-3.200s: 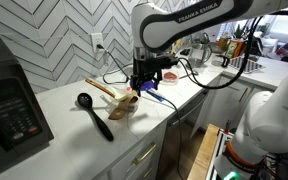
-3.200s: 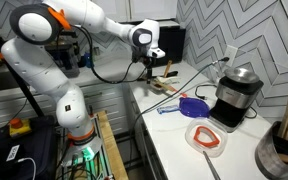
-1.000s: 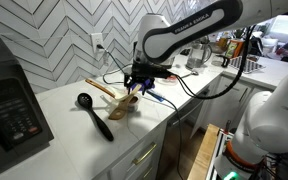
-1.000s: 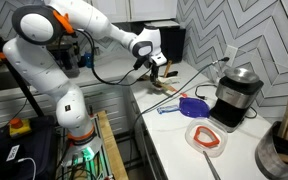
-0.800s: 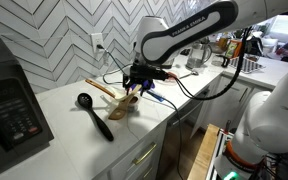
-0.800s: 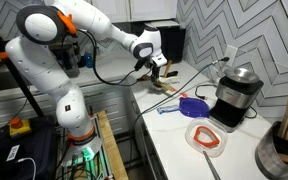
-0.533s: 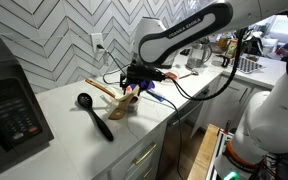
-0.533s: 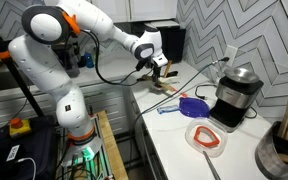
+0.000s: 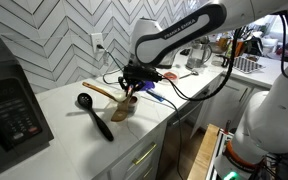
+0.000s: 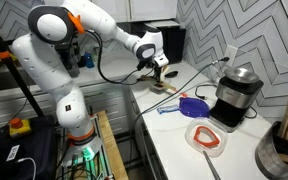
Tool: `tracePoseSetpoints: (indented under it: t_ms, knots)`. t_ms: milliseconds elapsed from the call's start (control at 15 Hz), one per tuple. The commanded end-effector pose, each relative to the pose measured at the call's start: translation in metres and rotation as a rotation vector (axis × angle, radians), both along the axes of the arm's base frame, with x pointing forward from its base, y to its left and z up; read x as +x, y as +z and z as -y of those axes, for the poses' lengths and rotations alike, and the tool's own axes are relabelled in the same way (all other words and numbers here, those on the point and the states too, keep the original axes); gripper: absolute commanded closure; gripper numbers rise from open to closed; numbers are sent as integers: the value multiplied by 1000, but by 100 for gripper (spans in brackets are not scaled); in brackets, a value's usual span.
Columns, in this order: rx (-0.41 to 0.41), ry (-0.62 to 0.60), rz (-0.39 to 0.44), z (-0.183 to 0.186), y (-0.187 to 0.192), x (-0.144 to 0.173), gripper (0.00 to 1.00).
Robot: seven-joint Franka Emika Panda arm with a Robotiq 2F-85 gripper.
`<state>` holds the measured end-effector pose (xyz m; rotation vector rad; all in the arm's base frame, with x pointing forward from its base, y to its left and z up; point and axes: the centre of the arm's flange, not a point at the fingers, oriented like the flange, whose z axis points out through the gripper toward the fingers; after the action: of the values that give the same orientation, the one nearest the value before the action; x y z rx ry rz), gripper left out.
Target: Move the white ladle to the clear bowl on the right
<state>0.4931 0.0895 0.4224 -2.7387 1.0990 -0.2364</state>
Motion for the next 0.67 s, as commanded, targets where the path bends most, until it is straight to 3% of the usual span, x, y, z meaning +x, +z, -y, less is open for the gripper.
tracePoseSetpoints:
  t_ms: [0,200,600]
  knots:
    - [15,-22,3,-3,-4,5,100]
    - [27,-22,30,-2,11,4,99]
    - [87,-96,193,31,88,0,99]
